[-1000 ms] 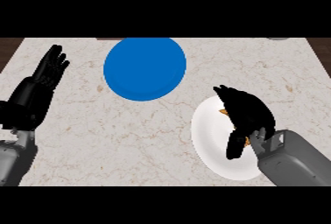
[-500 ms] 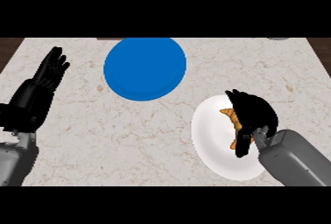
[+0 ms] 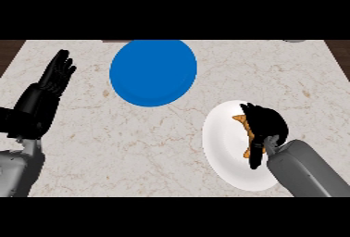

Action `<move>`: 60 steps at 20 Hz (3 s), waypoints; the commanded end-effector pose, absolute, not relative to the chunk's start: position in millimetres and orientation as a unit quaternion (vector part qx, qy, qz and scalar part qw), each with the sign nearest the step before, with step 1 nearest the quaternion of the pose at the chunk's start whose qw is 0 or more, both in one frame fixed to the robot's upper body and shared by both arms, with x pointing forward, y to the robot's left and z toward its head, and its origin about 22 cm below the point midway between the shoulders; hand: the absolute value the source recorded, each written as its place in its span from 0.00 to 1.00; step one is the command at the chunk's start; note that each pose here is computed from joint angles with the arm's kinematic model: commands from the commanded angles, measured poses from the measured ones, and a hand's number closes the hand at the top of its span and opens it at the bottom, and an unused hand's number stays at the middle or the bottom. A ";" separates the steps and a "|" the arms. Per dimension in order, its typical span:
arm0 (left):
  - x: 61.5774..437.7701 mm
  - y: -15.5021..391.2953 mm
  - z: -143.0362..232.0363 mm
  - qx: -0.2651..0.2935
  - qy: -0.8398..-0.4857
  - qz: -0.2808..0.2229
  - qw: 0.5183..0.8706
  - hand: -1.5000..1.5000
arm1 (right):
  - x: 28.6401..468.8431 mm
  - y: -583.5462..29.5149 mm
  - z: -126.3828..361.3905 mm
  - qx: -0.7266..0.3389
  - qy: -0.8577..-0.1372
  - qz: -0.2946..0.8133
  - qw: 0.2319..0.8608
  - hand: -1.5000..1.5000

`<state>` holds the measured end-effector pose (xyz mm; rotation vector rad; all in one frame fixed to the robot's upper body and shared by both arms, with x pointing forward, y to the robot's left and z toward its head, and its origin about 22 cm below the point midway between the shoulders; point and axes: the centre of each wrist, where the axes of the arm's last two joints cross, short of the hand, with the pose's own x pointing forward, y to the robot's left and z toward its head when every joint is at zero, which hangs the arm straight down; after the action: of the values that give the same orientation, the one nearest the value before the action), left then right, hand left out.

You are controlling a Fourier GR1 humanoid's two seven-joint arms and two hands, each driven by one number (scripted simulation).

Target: Pick the croissant from the plate and place it in the plate

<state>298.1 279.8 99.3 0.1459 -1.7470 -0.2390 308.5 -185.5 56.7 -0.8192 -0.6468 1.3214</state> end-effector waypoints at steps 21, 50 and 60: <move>294.9 292.5 96.2 0.093 -0.757 -0.074 0.642 0.50 | 272.9 -189.8 12.5 -0.550 -0.226 0.284 0.752 1.00; 301.0 264.6 108.5 0.052 -0.765 -0.122 0.630 0.50 | 270.8 -13.9 184.6 -0.516 -0.586 0.162 0.604 1.00; 313.9 258.2 106.7 0.040 -0.772 -0.128 0.621 0.50 | 358.3 -13.3 192.7 -0.482 -0.580 0.143 0.641 1.00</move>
<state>309.7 262.2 106.7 0.0835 -1.7707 -0.2836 335.1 -18.9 193.5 -1.1564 -1.4082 0.5142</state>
